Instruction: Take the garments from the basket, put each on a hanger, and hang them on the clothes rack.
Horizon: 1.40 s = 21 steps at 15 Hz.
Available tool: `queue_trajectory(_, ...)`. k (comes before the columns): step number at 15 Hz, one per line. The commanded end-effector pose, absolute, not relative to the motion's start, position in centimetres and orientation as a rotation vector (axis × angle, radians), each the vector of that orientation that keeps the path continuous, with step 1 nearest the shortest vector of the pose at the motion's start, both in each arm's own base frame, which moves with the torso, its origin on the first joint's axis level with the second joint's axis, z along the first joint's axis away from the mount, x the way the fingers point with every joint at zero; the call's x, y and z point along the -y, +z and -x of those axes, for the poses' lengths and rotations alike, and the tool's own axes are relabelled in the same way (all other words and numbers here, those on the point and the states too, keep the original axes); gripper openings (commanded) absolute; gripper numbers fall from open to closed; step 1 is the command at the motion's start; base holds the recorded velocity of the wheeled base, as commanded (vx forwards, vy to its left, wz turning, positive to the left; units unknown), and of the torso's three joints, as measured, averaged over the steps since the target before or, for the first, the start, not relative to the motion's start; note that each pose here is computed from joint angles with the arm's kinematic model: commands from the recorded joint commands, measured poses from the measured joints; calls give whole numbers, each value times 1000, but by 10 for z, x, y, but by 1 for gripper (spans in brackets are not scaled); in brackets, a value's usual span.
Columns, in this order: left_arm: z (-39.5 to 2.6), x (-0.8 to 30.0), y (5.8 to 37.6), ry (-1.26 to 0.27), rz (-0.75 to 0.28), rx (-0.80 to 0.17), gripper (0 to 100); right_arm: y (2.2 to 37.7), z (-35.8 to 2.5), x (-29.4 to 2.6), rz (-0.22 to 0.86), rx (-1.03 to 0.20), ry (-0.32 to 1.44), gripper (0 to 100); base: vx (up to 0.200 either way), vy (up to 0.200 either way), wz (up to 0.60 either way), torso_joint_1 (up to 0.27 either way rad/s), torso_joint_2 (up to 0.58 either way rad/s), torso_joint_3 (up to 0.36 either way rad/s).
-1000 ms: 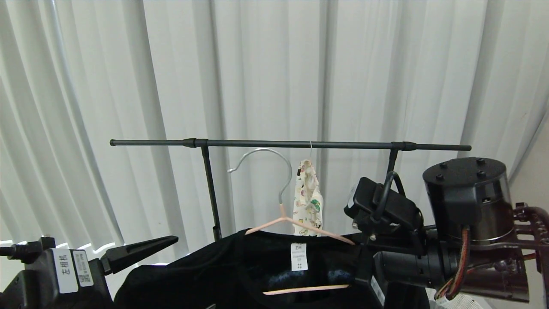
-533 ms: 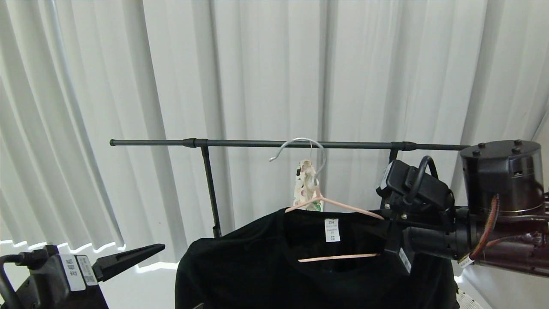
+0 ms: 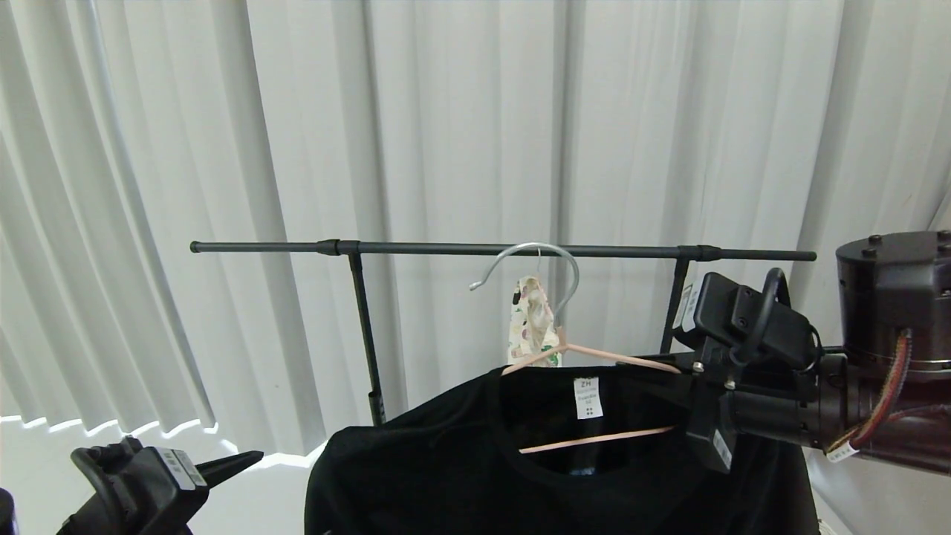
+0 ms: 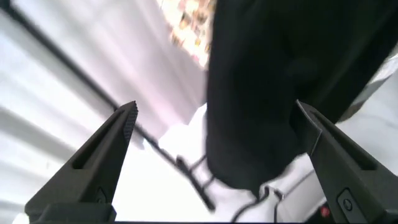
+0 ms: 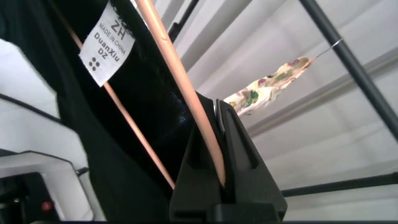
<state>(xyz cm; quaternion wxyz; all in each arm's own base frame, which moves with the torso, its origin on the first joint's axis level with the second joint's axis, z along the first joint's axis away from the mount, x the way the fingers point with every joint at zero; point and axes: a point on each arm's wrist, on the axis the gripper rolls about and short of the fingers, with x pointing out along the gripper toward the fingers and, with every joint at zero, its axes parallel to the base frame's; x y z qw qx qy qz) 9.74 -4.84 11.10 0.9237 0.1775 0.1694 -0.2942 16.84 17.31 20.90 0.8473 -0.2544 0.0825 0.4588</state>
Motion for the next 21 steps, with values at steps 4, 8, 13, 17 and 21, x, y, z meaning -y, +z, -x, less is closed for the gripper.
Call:
queue_trajectory(4, -102, 50, 105, -670, -351, -391, 0, 211, -164, -176, 560, -149, 989, 0, 0, 0, 0, 0, 0, 0)
queue_trajectory(8, -102, 50, 104, -664, -346, -402, 0, 209, -164, -176, 561, -154, 987, 0, 0, 0, 0, 0, 0, 0)
queue_trajectory(13, -103, 42, 107, -593, -327, -390, 0, 197, -169, -162, 566, -210, 939, 0, 0, 0, 0, 0, 0, 0)
queue_trajectory(17, -106, 35, 107, -516, -279, -405, 0, 197, -166, -156, 563, -212, 928, 0, 0, 0, 0, 0, 0, 0)
queue_trajectory(21, -104, 34, 103, -523, -288, -424, 0, 201, -167, -156, 540, -190, 922, 0, 0, 0, 0, 0, 0, 0)
